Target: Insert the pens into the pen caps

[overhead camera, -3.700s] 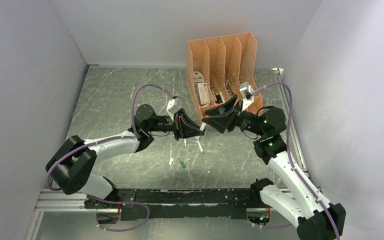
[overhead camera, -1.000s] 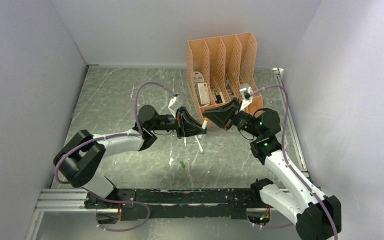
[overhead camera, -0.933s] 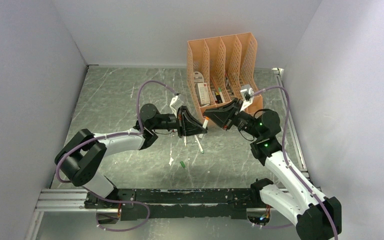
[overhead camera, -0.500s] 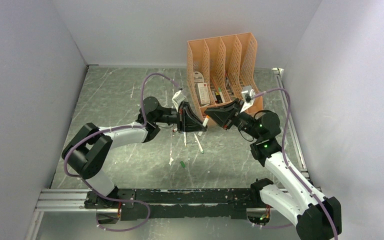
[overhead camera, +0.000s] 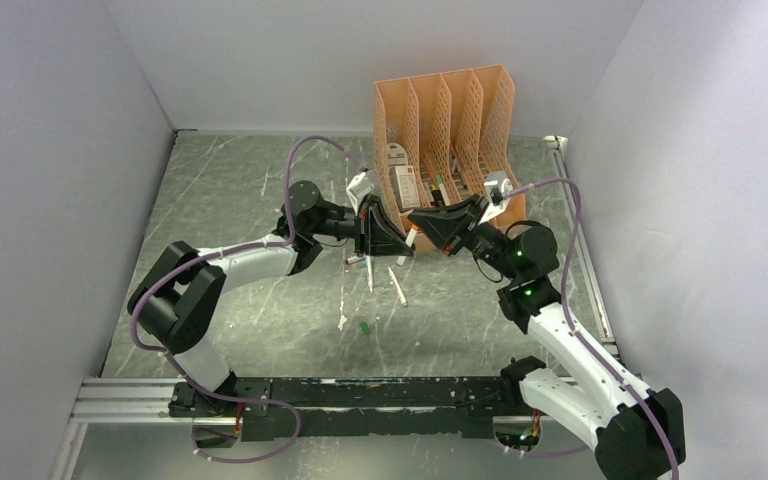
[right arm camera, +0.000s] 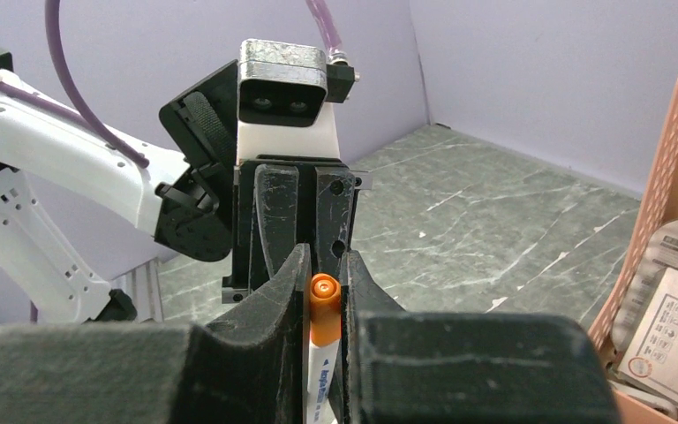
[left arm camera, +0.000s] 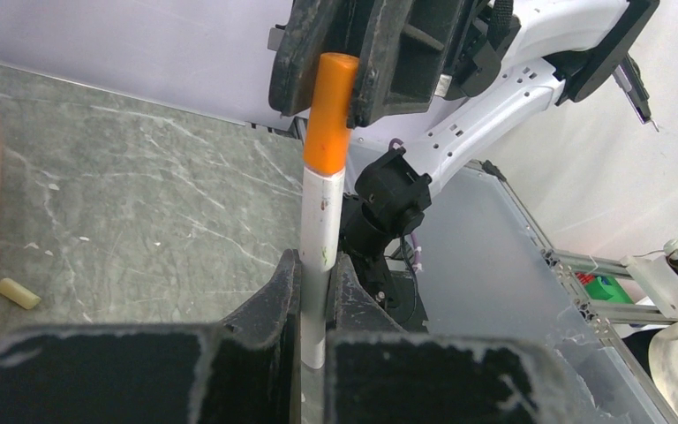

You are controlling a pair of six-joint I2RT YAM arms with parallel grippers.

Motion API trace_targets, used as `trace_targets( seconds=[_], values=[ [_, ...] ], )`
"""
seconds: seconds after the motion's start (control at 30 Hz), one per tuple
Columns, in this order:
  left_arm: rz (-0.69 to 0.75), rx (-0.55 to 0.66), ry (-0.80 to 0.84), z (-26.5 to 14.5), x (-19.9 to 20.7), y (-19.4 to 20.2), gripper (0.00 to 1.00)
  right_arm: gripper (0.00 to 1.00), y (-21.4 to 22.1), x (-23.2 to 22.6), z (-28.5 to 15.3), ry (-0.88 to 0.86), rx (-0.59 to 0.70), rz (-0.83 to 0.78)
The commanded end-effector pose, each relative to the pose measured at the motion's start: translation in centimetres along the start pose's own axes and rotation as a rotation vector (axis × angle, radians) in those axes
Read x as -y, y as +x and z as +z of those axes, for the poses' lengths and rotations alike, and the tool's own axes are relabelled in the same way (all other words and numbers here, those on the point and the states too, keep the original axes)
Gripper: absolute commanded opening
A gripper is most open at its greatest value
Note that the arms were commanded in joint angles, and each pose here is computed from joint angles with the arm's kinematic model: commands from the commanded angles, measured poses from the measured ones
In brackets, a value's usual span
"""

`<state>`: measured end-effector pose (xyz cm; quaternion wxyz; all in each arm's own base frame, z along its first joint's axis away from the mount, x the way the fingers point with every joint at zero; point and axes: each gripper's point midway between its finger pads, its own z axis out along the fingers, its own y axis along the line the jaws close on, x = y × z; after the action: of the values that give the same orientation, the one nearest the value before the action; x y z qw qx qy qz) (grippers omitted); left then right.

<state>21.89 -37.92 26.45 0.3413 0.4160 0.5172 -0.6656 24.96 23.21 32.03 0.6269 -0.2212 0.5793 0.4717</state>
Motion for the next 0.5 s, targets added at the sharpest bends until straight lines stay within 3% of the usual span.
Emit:
trace_targets(
  seconds=[0.0, 0.47],
  values=[
    [0.313, 0.302, -0.084, -0.6, 1.0, -12.6, 0.07, 0.0, 12.9, -3.8, -3.7, -0.135, -0.464, 0.267],
    [0.394, 0.3, -0.064, -0.3, 1.4, -15.9, 0.07, 0.0, 17.0, -4.6, -4.7, -0.123, -0.564, 0.33]
  ],
)
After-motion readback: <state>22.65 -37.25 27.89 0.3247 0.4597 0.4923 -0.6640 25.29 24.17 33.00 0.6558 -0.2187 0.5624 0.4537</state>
